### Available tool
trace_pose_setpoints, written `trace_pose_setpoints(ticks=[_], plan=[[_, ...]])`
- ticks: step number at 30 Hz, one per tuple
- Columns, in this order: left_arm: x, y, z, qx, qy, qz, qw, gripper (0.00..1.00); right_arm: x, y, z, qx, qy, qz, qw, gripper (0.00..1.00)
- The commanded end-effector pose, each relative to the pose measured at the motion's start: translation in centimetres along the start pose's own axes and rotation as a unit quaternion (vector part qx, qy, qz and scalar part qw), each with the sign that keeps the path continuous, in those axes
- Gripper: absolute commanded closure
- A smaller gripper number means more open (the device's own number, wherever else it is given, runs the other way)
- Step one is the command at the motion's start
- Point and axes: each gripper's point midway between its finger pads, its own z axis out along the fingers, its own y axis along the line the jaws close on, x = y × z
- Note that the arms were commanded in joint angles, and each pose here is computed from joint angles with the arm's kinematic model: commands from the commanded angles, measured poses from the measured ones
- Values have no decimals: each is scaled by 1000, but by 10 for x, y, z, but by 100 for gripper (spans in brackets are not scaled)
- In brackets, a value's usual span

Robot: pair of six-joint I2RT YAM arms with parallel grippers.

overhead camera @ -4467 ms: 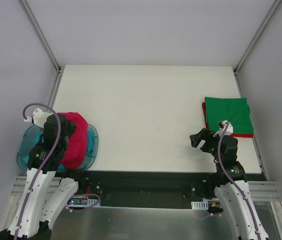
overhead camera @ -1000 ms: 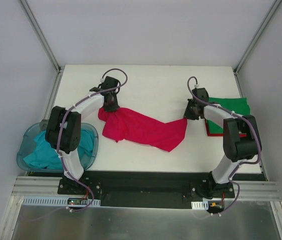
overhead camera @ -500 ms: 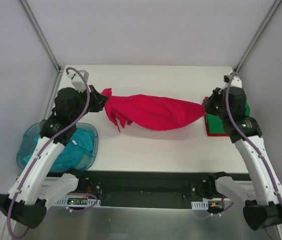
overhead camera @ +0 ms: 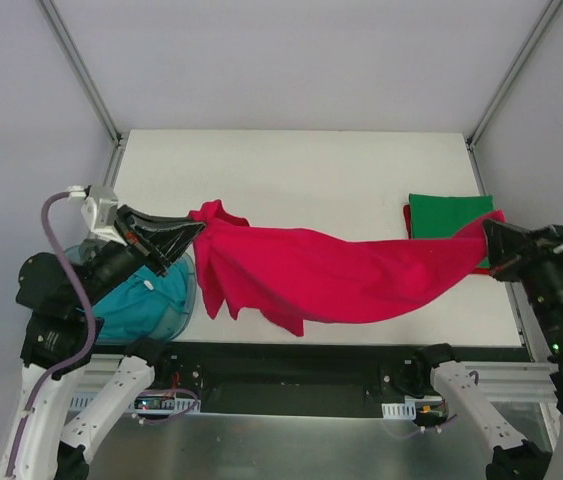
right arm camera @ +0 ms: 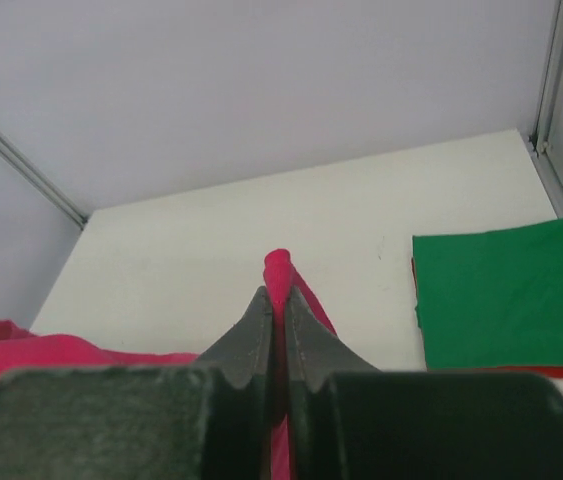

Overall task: Fold and stack the t-shirts
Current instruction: Flatten out the tshirt

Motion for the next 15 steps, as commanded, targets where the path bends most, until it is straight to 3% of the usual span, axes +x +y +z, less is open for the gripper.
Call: trace_pose_setpoints(ticks=[1, 4, 9, 15], plan=[[-46, -57, -25, 89, -63, 41, 993, 100, -6, -4, -29, 3, -9, -9, 1000, 100], [-49, -57, -27, 83, -70, 33, 994, 100, -8, -9, -35, 11, -19, -11, 1000, 100], [-33, -5, 0, -6, -61, 3, 998, 100, 12, -29, -9, 70, 12, -19, 997, 100], [56, 98, 56, -131, 49, -60, 988, 100, 69, -60, 62, 150, 72, -35, 985, 100]])
